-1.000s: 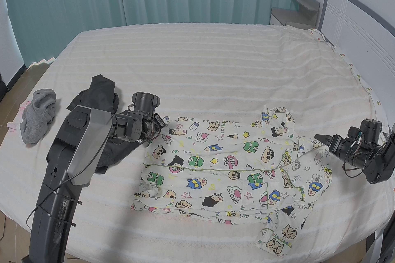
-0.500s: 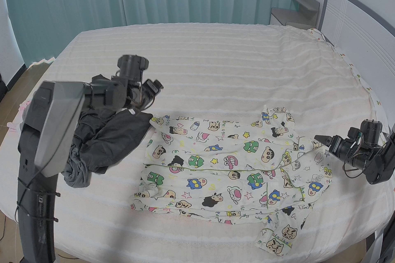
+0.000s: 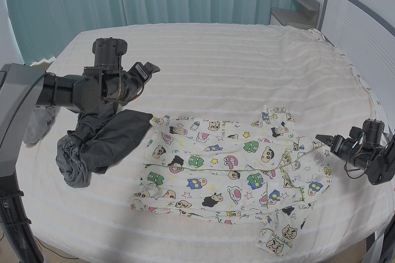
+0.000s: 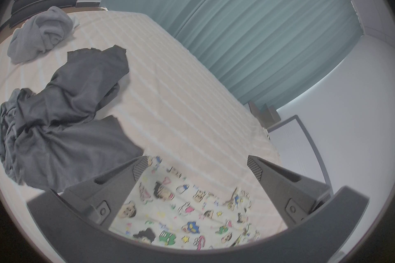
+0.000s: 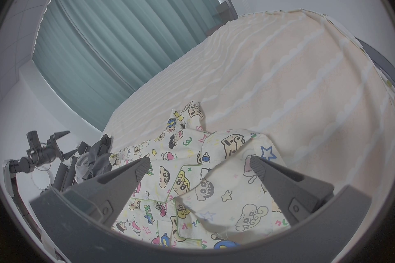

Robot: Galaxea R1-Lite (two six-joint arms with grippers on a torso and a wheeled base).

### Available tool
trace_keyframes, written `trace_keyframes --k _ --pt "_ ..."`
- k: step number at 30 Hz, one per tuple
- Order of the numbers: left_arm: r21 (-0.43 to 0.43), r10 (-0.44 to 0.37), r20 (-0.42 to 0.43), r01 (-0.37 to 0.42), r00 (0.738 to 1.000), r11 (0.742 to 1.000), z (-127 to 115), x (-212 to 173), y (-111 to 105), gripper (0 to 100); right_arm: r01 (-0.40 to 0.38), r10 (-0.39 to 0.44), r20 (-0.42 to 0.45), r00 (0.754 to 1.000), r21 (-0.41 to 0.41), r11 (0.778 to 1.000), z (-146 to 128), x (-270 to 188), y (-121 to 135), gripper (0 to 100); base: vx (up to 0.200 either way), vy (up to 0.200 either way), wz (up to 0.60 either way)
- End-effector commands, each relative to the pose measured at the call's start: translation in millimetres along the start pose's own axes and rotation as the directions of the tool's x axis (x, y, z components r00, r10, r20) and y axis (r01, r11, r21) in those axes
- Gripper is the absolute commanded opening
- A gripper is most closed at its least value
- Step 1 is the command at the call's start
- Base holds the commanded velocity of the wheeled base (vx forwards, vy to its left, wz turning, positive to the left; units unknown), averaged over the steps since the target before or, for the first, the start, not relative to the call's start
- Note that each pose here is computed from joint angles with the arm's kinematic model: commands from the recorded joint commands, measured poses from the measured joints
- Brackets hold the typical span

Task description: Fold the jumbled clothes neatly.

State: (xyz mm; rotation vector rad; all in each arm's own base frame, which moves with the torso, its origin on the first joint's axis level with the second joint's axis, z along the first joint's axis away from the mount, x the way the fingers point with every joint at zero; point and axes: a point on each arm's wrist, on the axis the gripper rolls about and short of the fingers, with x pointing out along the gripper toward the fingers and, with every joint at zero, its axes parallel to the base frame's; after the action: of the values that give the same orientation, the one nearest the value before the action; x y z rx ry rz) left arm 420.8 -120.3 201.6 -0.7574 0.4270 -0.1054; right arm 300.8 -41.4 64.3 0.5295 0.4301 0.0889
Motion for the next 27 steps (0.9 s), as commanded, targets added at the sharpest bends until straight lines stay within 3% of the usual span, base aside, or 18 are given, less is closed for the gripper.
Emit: trace_keyframes --k 1,6,11,14,22,27 --pt "0.101 -0.026 -0.227 0.050 0.973 0.994 -107.8 -152.7 73.5 100 -0.049 0.048 -0.023 0.999 -0.030 0.998 -4.9 -34.1 28.6 100 0.000 0.000 0.00" --pt "0.079 -0.056 -0.305 0.084 0.951 0.993 -149.2 -186.2 94.6 100 -0.016 0.012 -0.101 0.995 -0.034 0.999 -27.3 -56.4 25.1 100 -0.120 0.000 0.00" --pt "0.063 0.002 -0.337 0.020 0.942 0.998 -172.6 -201.1 104.8 100 -0.014 0.002 -0.237 0.971 -0.046 0.999 -62.6 -74.4 22.6 100 -0.200 0.000 0.00" --pt "0.029 0.013 -0.356 -0.003 0.934 1.000 -179.2 -206.0 107.2 100 -0.005 -0.005 -0.288 0.958 -0.036 0.999 -75.3 -82.1 20.9 100 -0.200 0.000 0.00" --pt "0.052 0.077 -0.404 -0.062 0.912 0.997 -189.8 -203.9 118.6 100 -0.021 0.005 -0.374 0.927 -0.038 0.999 -94.9 -79.6 21.4 100 -0.200 0.000 0.00" --pt "0.063 0.133 -0.433 -0.117 0.891 0.991 -198.2 -195.5 125.3 100 -0.023 0.009 -0.370 0.929 -0.035 0.999 -100.5 -71.9 17.9 100 -0.200 0.000 0.00"
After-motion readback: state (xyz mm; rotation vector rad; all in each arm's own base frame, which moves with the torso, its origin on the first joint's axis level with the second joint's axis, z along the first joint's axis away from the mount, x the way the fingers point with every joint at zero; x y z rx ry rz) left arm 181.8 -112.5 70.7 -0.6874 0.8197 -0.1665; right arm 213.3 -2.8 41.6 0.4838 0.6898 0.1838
